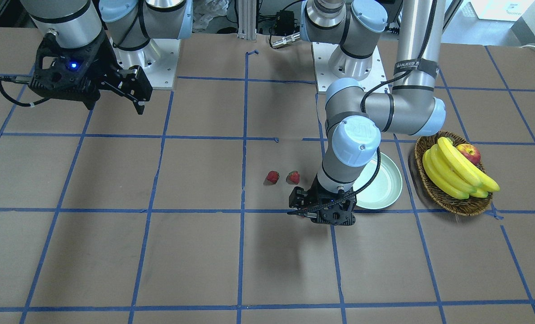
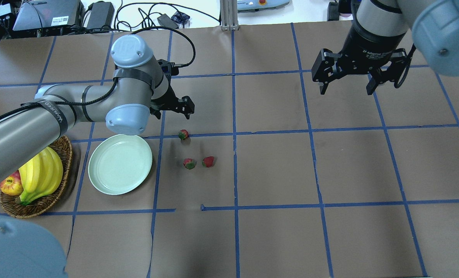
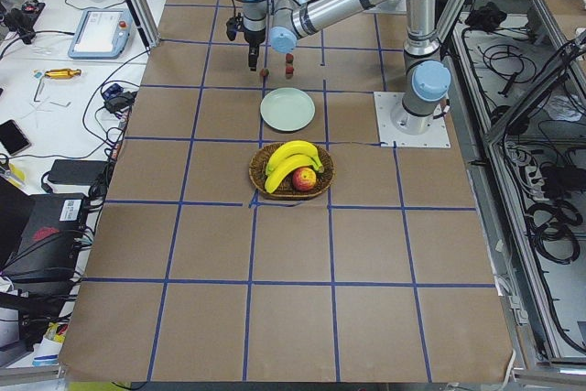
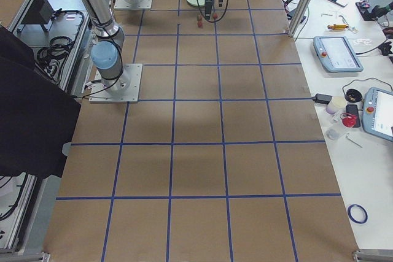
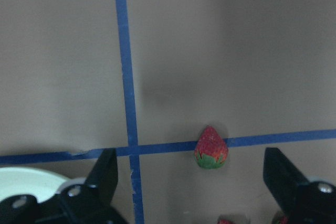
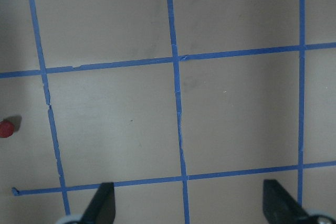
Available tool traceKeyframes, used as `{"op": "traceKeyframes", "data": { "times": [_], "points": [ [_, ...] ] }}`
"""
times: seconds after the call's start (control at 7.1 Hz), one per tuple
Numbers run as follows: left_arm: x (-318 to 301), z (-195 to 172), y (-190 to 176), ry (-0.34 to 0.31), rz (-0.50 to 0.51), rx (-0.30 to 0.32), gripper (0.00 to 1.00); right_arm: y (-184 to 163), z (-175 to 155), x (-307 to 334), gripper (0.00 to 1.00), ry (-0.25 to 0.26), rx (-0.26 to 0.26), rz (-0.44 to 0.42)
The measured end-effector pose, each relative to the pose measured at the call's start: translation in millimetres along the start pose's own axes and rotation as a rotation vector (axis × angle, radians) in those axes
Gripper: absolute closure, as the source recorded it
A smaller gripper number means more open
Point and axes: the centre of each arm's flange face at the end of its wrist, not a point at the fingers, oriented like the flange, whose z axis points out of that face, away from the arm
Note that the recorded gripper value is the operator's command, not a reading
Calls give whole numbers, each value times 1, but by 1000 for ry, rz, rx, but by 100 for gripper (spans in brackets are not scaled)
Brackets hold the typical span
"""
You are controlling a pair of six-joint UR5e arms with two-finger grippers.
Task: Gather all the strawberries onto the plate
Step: 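Lower the left gripper and close it on the strawberry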
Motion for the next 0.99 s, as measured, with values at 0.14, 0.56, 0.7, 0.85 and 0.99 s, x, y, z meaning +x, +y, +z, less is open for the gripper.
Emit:
{"op": "traceKeyframes", "data": {
  "times": [0.14,0.56,0.7,0.85,0.99],
  "points": [
    [7,18,1,-3,9,-25,6,0,0,0,0,0,0,0],
    [17,38,8,-9,21,-70,28,0,0,0,0,1,0,0],
    [18,41,12,-10,23,-83,45,0,1,0,0,1,-1,0],
    [18,44,14,-10,25,-92,65,0,1,0,0,1,-2,0],
    [18,45,16,-11,26,-100,72,0,1,0,0,1,-2,0]
  ]
}}
